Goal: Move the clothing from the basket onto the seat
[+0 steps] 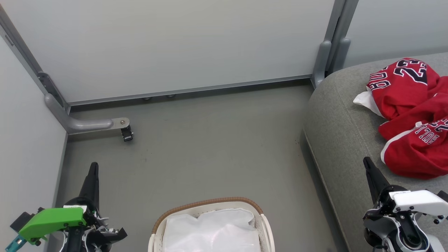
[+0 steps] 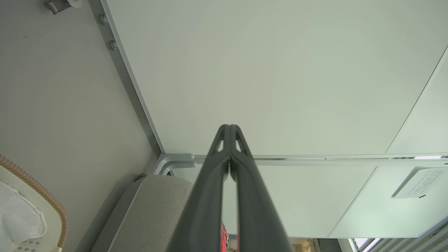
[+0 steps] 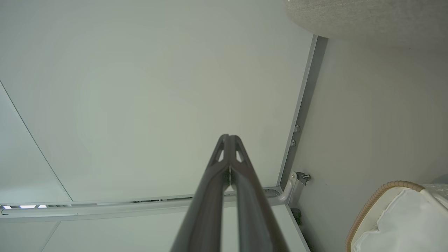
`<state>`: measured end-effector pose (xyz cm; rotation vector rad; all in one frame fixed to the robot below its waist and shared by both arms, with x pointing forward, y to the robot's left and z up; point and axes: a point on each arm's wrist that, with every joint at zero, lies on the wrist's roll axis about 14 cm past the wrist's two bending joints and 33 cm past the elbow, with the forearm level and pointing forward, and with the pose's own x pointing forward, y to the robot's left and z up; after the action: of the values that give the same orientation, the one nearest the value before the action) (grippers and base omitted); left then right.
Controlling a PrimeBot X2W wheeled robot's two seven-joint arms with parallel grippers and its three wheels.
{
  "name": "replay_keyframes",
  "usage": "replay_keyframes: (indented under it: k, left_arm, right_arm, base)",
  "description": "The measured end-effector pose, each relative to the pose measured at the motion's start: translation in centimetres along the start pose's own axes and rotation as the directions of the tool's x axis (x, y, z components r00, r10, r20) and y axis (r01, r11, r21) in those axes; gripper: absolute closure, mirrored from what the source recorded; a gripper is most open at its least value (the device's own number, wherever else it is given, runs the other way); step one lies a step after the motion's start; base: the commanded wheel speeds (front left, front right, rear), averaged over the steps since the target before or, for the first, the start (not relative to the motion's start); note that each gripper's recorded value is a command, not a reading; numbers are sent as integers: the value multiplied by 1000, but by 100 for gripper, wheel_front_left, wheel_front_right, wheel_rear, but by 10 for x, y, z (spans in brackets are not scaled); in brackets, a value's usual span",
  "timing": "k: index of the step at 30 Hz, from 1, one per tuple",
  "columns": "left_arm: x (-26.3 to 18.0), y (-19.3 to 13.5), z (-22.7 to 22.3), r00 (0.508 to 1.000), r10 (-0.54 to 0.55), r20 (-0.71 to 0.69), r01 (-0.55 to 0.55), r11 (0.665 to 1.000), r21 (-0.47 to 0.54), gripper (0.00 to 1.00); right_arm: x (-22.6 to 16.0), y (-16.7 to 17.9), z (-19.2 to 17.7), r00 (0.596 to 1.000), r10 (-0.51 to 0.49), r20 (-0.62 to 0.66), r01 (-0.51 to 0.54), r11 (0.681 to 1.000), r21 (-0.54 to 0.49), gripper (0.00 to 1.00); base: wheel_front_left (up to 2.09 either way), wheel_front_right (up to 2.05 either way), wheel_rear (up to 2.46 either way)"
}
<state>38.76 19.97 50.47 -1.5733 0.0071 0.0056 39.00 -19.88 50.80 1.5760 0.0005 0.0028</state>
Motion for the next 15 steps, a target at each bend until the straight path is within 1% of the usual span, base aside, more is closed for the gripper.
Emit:
replay_keyframes:
  k: [15]
  left_arm:
    - [0,0,0,1000,0,0,0,1000,0,100]
  right_arm:
    - [0,0,0,1000,0,0,0,1000,0,100]
  base:
    - [0,0,0]
